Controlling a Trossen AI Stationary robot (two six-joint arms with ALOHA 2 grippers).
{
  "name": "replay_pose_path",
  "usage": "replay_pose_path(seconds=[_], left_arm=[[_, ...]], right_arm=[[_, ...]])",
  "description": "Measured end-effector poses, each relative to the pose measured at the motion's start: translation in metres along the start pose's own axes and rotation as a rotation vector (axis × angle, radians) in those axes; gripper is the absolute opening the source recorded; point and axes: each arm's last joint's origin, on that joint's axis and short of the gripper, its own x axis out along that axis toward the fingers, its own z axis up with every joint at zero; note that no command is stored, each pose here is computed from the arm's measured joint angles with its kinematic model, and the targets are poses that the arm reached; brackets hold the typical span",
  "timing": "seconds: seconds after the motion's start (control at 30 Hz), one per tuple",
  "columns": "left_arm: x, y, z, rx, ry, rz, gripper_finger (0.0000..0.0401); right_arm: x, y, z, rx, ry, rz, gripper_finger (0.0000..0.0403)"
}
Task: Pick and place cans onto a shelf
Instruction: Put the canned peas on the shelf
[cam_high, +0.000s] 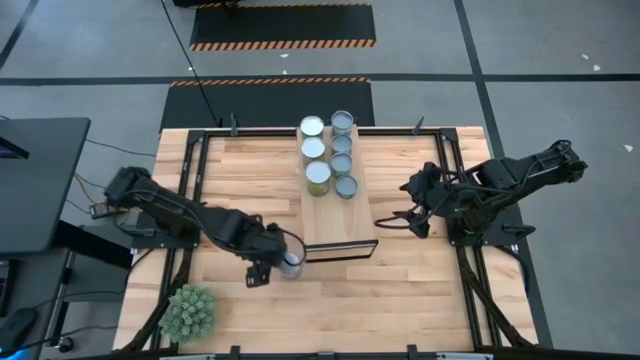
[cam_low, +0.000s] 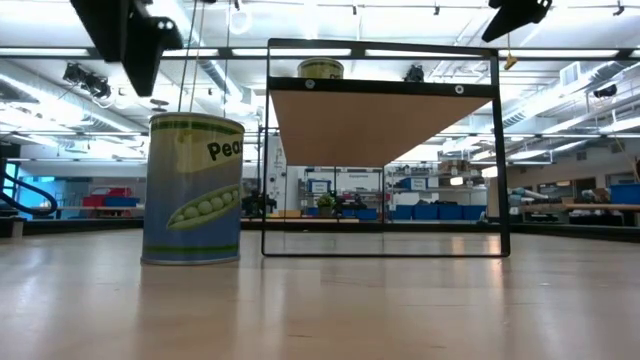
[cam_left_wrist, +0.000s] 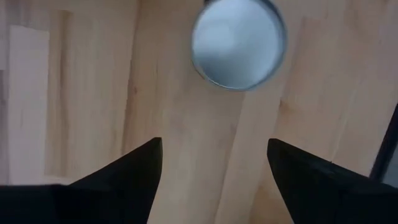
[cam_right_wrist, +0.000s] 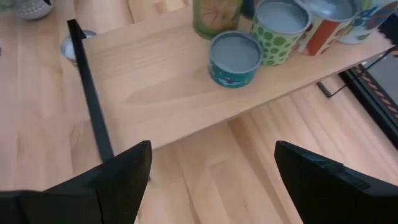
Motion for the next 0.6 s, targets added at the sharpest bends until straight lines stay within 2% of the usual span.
replay_pose_path(seconds=[0.13, 0.23, 0.43, 0.6], left_arm=[[0.010, 0.011, -0.016, -0.031, -0.085, -0.011, 0.0293], [0.021, 0.014, -0.022, -0.051, -0.096, -0.016, 0.0293], [0.031, 0.010, -0.017, -0.069, -0.149, -0.067, 0.0293], [0.030, 0.009, -0.014, -0.106, -0.215, -0.028, 0.0299]], right_arm=[[0.001, -0.002, 0.001, 0.011, -0.008, -0.021, 0.0347], [0.001, -0.003, 0.002, 0.028, -0.009, -0.026, 0.0347], [0.002, -0.003, 0.002, 0.046, -0.011, -0.027, 0.0347], [0.002, -0.001, 0.004, 0.055, -0.029, -0.017, 0.0347]])
